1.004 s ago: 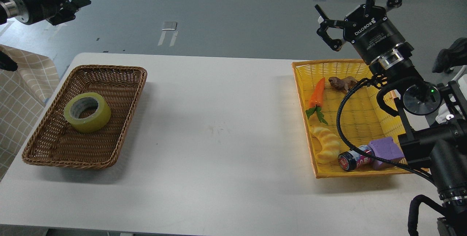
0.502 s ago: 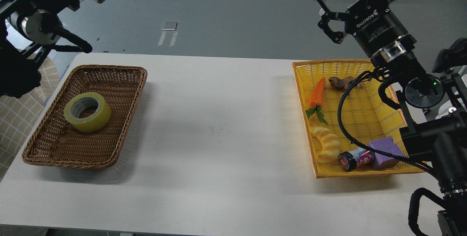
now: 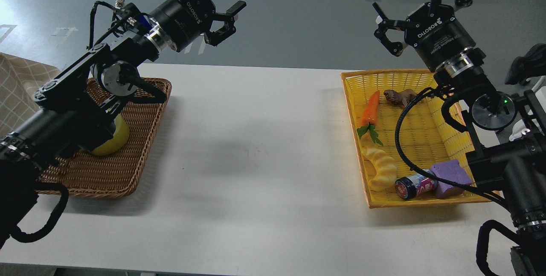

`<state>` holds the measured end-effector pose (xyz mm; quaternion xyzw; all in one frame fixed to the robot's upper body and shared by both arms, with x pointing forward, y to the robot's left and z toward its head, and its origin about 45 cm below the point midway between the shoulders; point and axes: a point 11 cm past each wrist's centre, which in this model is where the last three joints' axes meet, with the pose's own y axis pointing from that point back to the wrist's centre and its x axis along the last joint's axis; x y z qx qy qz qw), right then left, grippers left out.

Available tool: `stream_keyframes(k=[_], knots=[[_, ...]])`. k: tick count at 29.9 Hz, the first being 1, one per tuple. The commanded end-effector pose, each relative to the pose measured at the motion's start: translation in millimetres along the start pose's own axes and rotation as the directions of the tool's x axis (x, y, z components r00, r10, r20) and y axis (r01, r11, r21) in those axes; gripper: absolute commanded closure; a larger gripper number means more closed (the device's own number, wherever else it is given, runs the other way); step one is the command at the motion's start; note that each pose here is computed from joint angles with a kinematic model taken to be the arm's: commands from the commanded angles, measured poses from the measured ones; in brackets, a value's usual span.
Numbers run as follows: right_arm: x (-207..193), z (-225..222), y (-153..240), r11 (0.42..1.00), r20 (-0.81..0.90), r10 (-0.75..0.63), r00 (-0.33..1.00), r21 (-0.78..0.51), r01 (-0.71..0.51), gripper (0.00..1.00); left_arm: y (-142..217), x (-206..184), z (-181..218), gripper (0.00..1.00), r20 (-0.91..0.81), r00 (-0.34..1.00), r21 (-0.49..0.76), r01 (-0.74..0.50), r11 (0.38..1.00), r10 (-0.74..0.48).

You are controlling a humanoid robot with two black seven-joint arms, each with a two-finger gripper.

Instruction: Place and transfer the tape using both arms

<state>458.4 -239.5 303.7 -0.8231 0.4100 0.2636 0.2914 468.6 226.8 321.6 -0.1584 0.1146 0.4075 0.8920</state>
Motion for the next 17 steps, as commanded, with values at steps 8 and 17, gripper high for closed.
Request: stream_keyframes(k=[8,17], knots=[[5,3,6,1.0,-0.005,0.012,1.0,-0.013,-0.012,0.0,14,11,-7,0.02,-0.093,0.994,-0.064,-0.057,0.996,0.051],[9,7,10,0.999,0.0,0.026,1.0,-0.025,-0.026,0.0,16,17,-5,0.02,-0.119,0.99,-0.082,-0.08,0.993,0.07]])
